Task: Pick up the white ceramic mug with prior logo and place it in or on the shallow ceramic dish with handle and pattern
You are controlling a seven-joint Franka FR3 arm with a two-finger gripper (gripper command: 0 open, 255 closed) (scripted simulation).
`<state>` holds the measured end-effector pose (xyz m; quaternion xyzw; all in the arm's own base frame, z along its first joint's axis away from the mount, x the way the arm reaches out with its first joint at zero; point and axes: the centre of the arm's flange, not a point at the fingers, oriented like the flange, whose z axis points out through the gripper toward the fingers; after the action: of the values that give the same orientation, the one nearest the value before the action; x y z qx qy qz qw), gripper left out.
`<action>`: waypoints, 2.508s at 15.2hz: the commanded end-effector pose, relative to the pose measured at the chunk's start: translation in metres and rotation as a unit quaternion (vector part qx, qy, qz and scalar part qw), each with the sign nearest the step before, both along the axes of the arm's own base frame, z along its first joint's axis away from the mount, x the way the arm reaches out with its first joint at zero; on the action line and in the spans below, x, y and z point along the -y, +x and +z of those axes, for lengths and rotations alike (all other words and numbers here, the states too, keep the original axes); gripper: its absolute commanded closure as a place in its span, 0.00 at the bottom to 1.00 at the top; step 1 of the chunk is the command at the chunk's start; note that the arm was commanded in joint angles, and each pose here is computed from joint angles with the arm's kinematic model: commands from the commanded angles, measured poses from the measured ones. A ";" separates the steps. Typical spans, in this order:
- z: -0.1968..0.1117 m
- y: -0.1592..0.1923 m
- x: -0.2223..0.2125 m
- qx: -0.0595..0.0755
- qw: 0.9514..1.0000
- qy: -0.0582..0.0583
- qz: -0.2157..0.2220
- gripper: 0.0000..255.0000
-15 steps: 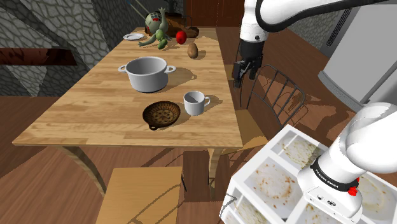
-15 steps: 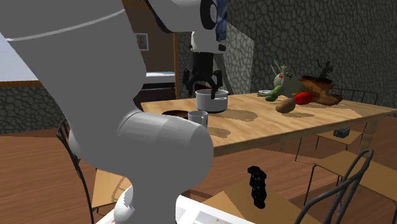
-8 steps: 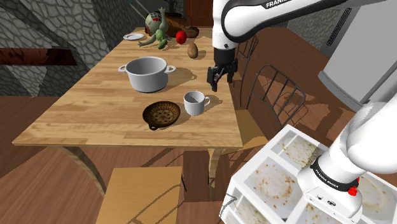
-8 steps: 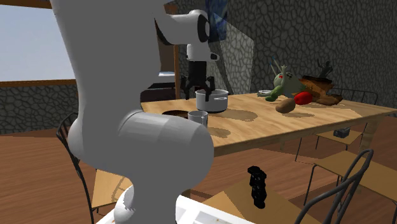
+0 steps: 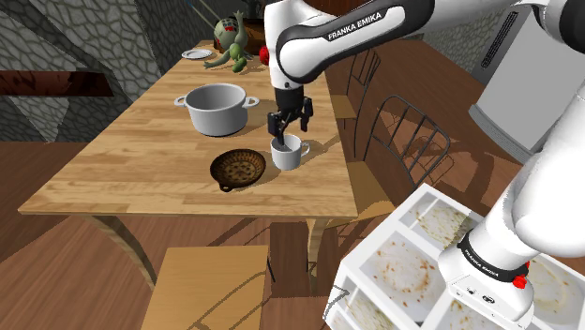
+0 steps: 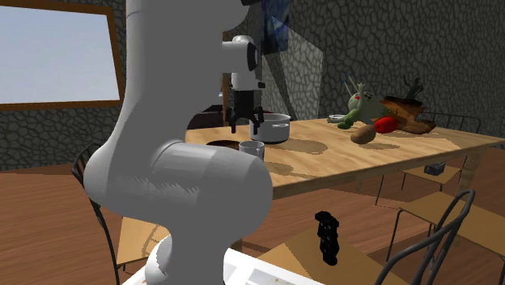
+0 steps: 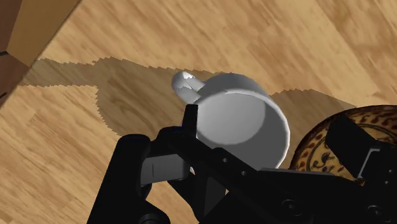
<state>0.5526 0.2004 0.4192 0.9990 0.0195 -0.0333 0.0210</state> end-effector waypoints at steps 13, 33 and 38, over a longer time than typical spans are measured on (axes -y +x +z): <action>-0.072 0.042 -0.041 -0.002 1.000 -0.009 0.003 0.00; -0.056 0.042 -0.041 -0.002 1.000 -0.009 0.003 1.00; -0.029 0.042 -0.041 -0.002 1.000 -0.009 0.003 1.00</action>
<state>0.5957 0.2402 0.3838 0.9987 0.0222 -0.0350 0.0304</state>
